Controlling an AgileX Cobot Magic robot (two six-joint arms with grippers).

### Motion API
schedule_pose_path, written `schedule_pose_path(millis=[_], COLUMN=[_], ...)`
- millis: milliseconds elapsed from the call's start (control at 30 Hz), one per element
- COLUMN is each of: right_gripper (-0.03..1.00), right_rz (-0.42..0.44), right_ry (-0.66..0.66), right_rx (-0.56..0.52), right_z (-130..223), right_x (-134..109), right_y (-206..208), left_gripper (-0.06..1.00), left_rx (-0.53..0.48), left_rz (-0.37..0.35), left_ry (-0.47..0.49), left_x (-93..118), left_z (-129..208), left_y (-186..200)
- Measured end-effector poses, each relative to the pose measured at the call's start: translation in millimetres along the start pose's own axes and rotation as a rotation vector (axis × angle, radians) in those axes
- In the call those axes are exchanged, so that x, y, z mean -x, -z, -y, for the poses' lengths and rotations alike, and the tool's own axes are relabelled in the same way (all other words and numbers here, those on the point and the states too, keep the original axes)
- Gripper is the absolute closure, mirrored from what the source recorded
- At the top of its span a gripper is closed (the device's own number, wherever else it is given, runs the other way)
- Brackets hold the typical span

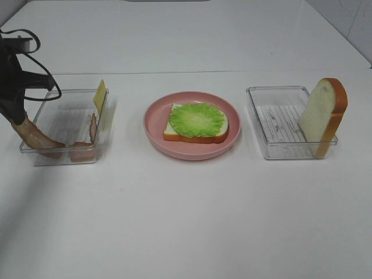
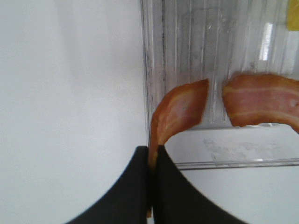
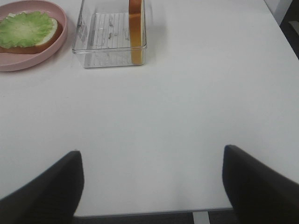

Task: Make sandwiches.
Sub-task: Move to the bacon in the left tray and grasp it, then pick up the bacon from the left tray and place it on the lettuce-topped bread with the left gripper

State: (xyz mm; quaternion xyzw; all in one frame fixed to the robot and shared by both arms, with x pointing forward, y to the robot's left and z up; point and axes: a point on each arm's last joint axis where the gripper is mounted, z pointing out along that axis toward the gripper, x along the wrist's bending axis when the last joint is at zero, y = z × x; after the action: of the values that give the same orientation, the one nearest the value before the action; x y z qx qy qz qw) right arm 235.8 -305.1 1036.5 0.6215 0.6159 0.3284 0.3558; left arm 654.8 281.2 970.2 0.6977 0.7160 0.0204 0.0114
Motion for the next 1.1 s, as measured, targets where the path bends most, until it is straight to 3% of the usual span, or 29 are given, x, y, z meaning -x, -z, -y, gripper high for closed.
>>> schedule_pose_path(millis=[167, 367, 467, 500, 533, 667, 800, 867, 900, 967, 1000, 1033, 1067, 1100], right_gripper=[0.16, 0.16, 0.16, 0.16, 0.16, 0.16, 0.16, 0.16, 0.16, 0.16, 0.16, 0.16, 0.16, 0.16], right_rz=[0.0, 0.0, 0.0, 0.0, 0.0, 0.0, 0.0, 0.0, 0.0, 0.0, 0.0, 0.0, 0.0, 0.0], right_ry=[0.0, 0.0, 0.0, 0.0, 0.0, 0.0, 0.0, 0.0, 0.0, 0.0, 0.0, 0.0, 0.0, 0.0], right_rx=[0.0, 0.0, 0.0, 0.0, 0.0, 0.0, 0.0, 0.0, 0.0, 0.0, 0.0, 0.0, 0.0, 0.0], right_z=[0.0, 0.0, 0.0, 0.0, 0.0, 0.0, 0.0, 0.0, 0.0, 0.0, 0.0, 0.0, 0.0, 0.0], right_x=[0.0, 0.0, 0.0, 0.0, 0.0, 0.0, 0.0, 0.0, 0.0, 0.0, 0.0, 0.0, 0.0, 0.0], right_y=[0.0, 0.0, 0.0, 0.0, 0.0, 0.0, 0.0, 0.0, 0.0, 0.0, 0.0, 0.0, 0.0, 0.0], left_gripper=[0.94, 0.94, 0.94, 0.94, 0.94, 0.94, 0.94, 0.94, 0.94, 0.94, 0.94, 0.94, 0.94, 0.94], left_rx=[0.14, 0.241, 0.318, 0.393, 0.393, 0.53, 0.549, 0.518, 0.518, 0.451, 0.451, 0.401, 0.401, 0.363], left_rz=[0.016, 0.054, 0.092, 0.108, 0.108, 0.177, 0.243, 0.317, 0.317, 0.397, 0.397, 0.441, 0.441, 0.48], left_ry=[0.018, 0.036, 0.03, 0.012, 0.012, -0.057, -0.098, -0.131, -0.131, -0.169, -0.169, -0.197, -0.197, -0.224], left_x=[-1.5, -0.5, 6.3, 13.9, 13.9, 44.3, 67.0, 91.3, 91.3, 123.8, 123.8, 146.6, 146.6, 166.5], left_z=[12.0, 22.5, 23.4, 21.4, 21.4, 20.7, 18.1, 11.3, 11.3, 2.0, 2.0, -3.7, -3.7, -8.2], left_y=[59.2, 102.8, 133.5, 156.9, 156.9, 199.5, 206.1, 196.6, 196.6, 174.4, 174.4, 155.8, 155.8, 139.9])
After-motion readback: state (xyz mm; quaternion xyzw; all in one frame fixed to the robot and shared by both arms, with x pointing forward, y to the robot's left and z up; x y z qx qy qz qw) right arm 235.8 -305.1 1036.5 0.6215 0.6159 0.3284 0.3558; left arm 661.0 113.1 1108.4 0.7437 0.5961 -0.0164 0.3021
